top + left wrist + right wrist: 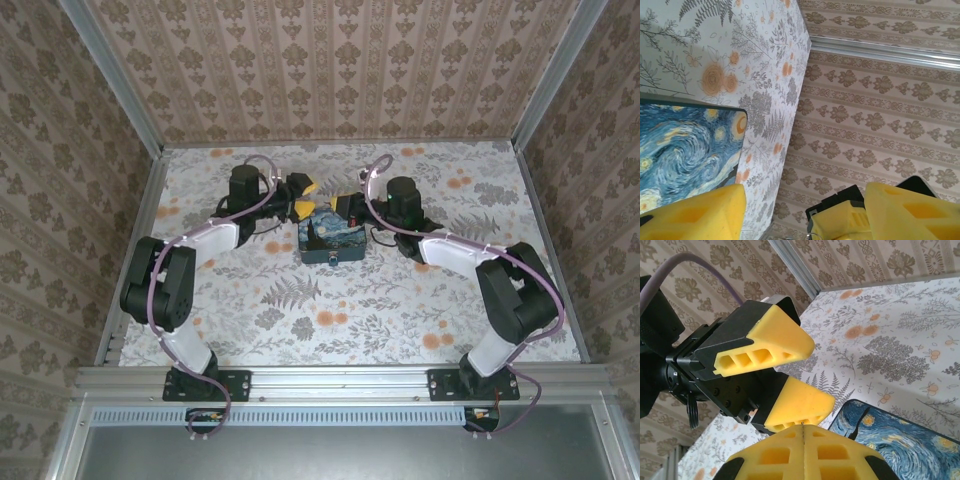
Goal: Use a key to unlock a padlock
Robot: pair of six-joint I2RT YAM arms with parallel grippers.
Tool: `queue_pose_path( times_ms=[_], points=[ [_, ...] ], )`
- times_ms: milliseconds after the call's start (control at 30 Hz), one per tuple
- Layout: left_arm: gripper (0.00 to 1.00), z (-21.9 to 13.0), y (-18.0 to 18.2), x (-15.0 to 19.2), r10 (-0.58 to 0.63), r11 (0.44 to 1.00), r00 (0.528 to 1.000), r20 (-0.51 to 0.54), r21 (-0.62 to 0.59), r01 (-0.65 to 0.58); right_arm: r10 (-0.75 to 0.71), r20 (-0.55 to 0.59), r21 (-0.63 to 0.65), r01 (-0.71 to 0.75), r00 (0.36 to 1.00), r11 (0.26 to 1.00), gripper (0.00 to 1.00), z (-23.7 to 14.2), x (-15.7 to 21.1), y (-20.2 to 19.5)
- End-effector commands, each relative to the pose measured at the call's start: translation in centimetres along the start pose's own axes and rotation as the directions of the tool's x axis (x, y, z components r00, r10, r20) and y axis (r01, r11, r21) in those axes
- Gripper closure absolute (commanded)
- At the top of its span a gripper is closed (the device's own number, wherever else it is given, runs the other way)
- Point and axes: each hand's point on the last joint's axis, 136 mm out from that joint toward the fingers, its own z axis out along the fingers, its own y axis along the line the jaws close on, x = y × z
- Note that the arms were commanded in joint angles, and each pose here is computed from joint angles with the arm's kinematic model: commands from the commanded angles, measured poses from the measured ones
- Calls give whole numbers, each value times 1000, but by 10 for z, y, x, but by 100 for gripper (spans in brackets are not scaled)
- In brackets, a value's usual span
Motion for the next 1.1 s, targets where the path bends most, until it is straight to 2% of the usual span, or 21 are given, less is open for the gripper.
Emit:
queue_pose_path(
  times_ms=[0,233,433,700,1067],
  points=[
    [38,0,-16,-1,-3,998,1000,-8,58,3,9,49,-93,-4,999,996,100,-1,-20,16],
    [46,1,-17,4,-33,996,999,-27,76,35,15,59,-82,-10,998,997,100,4,-20,10],
    [51,4,-15,5,-60,995,998,-36,72,63,-149,51,65,145,988,987,100,11,-12,4],
    [51,10,-13,8,-61,997,997,-50,51,64,-391,10,184,382,920,906,100,18,-8,19],
    [52,15,-1,10,-68,998,996,-56,13,69,-459,16,250,441,888,862,100,13,-16,19]
  ],
)
